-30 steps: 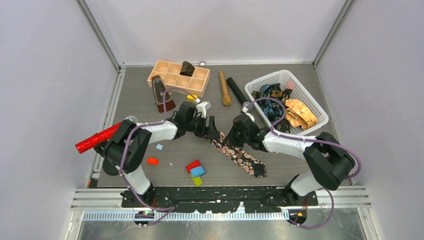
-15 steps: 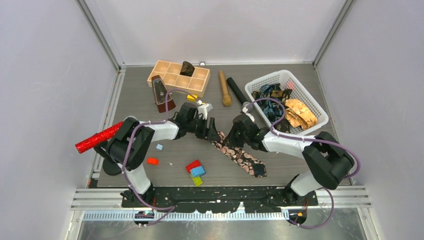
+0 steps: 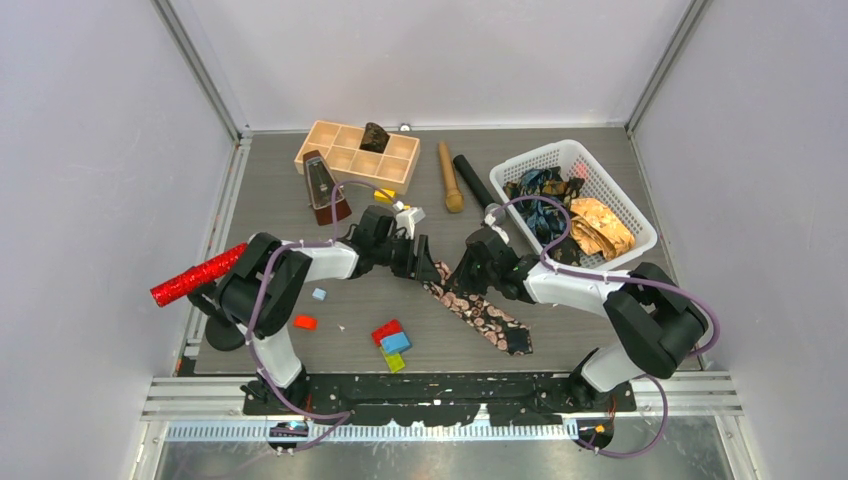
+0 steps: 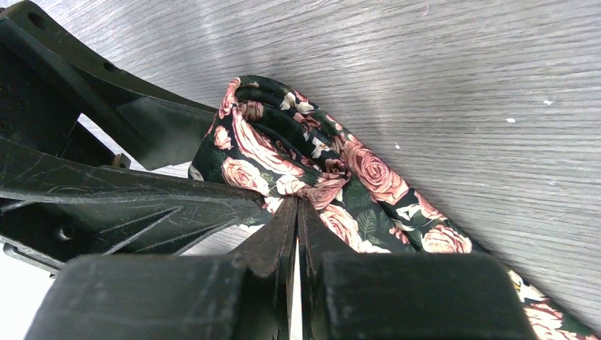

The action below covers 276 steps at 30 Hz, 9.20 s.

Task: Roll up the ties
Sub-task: Roll the tie at the center of the board.

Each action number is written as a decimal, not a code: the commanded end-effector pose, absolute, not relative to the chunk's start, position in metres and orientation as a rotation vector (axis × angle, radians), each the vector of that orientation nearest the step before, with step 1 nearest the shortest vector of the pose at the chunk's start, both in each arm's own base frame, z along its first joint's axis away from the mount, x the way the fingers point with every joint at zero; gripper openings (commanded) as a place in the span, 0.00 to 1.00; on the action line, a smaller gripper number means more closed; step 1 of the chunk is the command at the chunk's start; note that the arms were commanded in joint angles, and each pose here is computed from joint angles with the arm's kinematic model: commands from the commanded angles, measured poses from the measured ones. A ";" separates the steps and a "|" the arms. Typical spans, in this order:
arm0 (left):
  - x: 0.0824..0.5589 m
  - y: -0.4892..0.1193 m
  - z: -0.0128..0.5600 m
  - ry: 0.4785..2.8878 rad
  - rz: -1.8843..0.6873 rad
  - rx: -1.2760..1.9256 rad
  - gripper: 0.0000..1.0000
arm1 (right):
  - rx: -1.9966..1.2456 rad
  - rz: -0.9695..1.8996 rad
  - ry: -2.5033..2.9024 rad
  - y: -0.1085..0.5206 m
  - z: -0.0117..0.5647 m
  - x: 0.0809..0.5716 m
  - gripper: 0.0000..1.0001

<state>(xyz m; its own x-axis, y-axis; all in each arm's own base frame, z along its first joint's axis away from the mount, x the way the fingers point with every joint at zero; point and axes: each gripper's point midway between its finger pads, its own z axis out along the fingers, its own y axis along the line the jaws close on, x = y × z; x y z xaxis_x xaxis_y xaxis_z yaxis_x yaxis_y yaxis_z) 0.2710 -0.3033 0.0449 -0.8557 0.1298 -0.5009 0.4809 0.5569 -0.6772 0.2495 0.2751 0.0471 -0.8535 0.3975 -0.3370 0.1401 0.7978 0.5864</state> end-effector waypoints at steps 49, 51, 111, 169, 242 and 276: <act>0.288 -0.258 0.075 2.215 -0.191 0.644 0.27 | 0.464 0.624 2.416 0.208 0.064 0.221 0.17; 0.288 -0.258 0.076 2.198 -0.141 0.646 0.27 | 0.464 0.624 2.417 0.207 0.064 0.221 0.17; 0.249 -0.314 0.061 2.057 0.255 0.896 0.58 | 0.483 0.633 2.407 0.203 0.063 0.217 0.17; 0.259 -0.303 0.140 2.141 -0.500 0.571 0.76 | 0.402 0.805 2.324 0.237 0.101 0.237 0.19; 0.271 -0.294 0.051 2.383 -1.192 0.305 0.60 | 0.373 0.852 2.597 0.281 0.040 0.231 0.17; 0.275 -0.272 0.074 2.375 -0.372 0.630 0.42 | 0.488 0.594 2.364 0.201 0.072 0.229 0.23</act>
